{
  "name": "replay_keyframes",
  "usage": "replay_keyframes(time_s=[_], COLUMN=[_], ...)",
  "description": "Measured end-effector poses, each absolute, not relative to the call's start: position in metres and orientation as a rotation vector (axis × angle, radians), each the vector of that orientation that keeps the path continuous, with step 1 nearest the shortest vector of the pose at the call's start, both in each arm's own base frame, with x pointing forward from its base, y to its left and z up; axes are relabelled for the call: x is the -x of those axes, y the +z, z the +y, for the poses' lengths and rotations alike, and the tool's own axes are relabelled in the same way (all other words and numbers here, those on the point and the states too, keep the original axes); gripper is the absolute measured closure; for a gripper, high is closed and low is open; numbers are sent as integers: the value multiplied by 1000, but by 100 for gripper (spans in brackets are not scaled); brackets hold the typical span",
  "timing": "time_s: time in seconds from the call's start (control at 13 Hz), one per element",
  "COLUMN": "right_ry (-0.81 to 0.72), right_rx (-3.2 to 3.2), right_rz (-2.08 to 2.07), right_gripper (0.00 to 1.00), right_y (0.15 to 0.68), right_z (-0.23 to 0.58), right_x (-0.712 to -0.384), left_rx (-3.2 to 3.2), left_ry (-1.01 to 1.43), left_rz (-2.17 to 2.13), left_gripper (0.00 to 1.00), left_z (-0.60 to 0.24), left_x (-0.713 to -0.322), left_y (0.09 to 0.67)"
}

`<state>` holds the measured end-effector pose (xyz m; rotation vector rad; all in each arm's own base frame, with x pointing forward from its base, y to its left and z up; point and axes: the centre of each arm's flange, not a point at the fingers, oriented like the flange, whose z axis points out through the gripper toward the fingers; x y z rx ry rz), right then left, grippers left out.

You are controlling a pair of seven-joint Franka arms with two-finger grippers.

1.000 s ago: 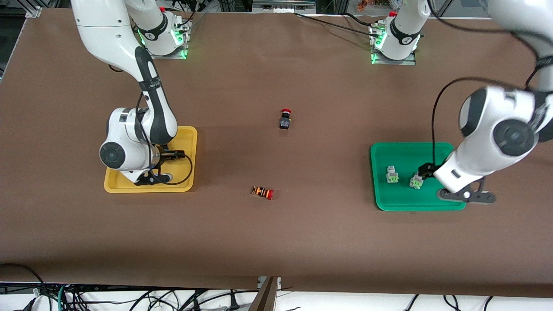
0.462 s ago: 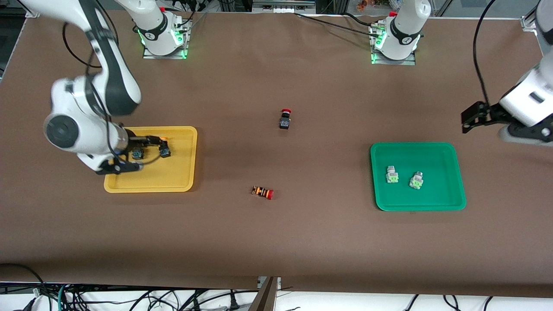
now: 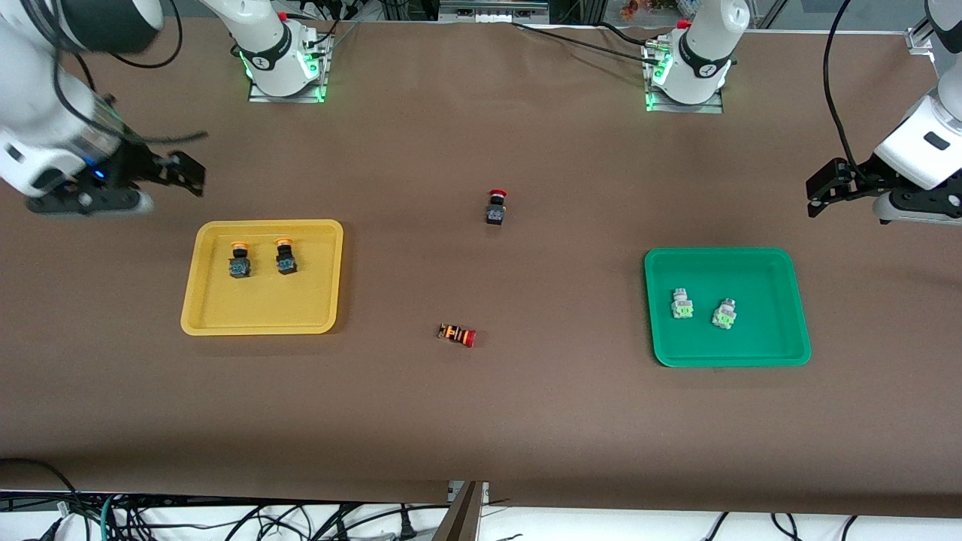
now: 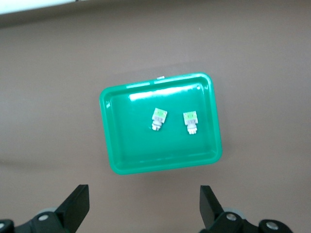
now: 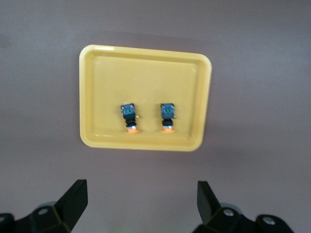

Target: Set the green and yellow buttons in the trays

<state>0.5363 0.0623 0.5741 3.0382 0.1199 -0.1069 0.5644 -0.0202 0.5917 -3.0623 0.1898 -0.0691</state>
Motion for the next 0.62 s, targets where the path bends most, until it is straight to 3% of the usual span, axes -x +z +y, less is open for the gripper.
replay_keyframes(time_s=[0.23, 0.62], right_ry=[-196, -246], right_rx=[-3028, -3046], right_rz=[75, 22], right_gripper=[0, 0], right_y=[613, 612], right_z=[51, 35], right_x=[-520, -529], left_rx=[3062, 3083], left_ry=[-25, -10], left_rz=[203, 201], left_gripper=[0, 0], left_z=[-26, -27], left_x=[-561, -560], left_y=[593, 592])
